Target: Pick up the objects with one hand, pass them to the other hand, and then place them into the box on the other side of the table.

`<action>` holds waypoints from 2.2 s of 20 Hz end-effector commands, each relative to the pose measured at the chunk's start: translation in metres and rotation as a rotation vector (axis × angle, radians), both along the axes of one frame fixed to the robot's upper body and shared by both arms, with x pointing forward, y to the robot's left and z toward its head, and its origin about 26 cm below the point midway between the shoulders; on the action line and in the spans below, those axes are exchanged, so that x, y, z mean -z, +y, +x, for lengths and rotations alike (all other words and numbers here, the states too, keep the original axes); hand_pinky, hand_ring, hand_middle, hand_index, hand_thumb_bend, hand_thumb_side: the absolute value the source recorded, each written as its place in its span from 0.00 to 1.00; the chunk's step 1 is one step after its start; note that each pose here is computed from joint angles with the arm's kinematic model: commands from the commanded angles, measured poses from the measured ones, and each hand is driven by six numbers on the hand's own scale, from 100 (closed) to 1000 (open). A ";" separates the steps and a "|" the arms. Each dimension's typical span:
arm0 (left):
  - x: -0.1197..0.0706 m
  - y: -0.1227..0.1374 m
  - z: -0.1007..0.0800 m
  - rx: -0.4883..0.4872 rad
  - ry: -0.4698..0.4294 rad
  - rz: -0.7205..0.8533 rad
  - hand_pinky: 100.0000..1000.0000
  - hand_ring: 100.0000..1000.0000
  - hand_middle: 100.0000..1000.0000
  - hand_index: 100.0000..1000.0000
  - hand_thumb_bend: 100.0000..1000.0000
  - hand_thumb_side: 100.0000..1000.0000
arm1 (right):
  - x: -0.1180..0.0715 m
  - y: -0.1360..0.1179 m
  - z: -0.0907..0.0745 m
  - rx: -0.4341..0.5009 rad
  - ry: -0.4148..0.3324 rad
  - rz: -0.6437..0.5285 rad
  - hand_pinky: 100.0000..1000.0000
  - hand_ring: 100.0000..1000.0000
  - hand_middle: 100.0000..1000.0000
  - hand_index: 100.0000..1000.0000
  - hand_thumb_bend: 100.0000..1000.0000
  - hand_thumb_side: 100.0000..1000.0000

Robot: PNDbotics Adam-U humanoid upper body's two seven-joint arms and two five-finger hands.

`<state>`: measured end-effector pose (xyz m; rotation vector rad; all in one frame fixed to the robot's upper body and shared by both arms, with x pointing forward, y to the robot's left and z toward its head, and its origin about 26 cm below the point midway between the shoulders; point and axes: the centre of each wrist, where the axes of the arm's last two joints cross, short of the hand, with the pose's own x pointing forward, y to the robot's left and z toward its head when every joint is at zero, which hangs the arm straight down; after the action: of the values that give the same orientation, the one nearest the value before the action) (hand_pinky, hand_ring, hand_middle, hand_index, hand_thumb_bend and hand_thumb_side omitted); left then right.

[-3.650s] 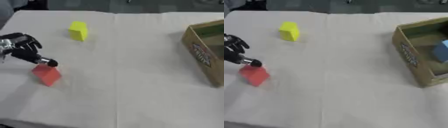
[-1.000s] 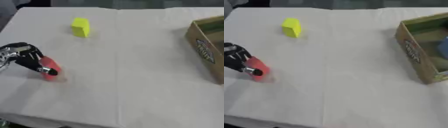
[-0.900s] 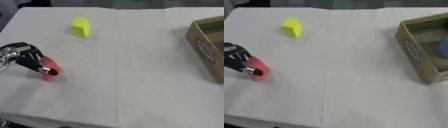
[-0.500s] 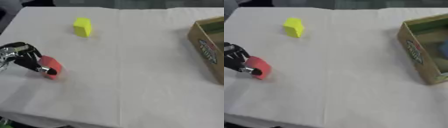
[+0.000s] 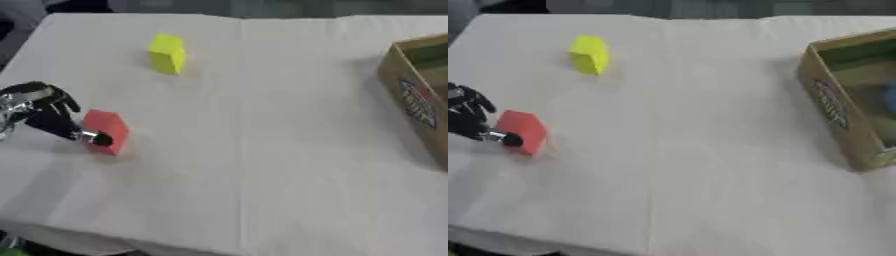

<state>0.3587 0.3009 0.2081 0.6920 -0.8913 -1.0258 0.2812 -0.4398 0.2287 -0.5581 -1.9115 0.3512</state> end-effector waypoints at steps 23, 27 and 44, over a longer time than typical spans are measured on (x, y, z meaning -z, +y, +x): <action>0.009 0.003 0.028 -0.083 0.172 0.003 0.78 0.77 0.61 0.80 1.00 0.52 | -0.007 -0.003 0.000 0.007 0.007 -0.039 1.00 0.83 0.79 0.87 0.00 0.58; 0.011 0.009 0.027 -0.100 0.170 0.008 0.78 0.77 0.61 0.80 1.00 0.52 | -0.006 -0.003 0.000 0.007 0.010 -0.041 1.00 0.83 0.79 0.87 0.00 0.58; 0.011 0.010 0.023 -0.059 0.216 0.024 0.78 0.76 0.58 0.70 0.94 0.40 | -0.006 -0.003 0.000 0.007 0.015 -0.043 1.00 0.83 0.79 0.87 0.00 0.58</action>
<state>0.3831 0.3014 0.1824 0.6270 -0.7815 -1.0903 0.2826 -0.4407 0.2234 -0.5605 -1.8776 0.3651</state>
